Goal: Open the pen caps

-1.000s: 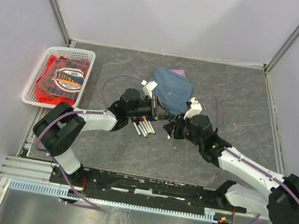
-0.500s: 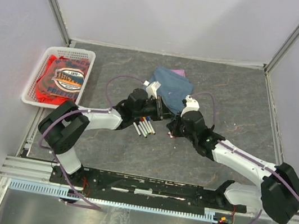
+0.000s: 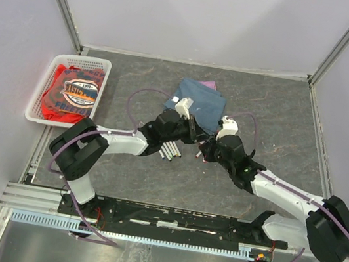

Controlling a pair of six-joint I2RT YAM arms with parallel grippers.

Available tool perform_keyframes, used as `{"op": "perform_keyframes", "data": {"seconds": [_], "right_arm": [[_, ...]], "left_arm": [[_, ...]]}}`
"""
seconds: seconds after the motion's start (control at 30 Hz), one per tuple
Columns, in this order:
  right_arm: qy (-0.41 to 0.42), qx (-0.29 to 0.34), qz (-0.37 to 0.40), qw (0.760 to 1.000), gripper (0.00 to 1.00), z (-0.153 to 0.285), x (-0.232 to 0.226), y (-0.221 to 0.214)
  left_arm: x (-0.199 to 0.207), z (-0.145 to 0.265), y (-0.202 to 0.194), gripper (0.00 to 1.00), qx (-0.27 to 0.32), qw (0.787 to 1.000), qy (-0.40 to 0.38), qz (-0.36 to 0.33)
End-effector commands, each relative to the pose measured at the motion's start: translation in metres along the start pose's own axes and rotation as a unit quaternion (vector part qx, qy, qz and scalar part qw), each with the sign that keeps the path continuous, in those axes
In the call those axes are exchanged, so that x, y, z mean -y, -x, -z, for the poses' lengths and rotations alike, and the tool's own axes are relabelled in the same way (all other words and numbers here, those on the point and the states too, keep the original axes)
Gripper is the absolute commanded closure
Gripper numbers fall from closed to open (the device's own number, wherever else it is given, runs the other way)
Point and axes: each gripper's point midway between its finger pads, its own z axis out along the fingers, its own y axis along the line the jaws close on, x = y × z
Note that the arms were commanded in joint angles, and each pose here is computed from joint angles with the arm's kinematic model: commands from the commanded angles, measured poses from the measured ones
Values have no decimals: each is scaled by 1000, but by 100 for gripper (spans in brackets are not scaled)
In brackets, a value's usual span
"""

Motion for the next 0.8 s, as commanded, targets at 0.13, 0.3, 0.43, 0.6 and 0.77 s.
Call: {"op": "perform_keyframes", "data": {"seconds": [0.13,0.3,0.43,0.6,0.77], "right_arm": [[180,17,-62,982,99,24,-38,4],[161,4,-54,986,99,24,-28,0],[66,0,-40,997,99,22,5,0],[-78,-13,-30,996,99,25,52,2],[-146,-33,-27,988,94,17,73,-5]], "left_arm": [[-25,33,72,97,82,990,-110,33],[-39,34,70,97,65,995,-80,14],[-71,40,77,97,77,997,27,1],[-142,82,81,97,102,964,244,-29],[-172,106,71,94,112,942,315,-35]]}}
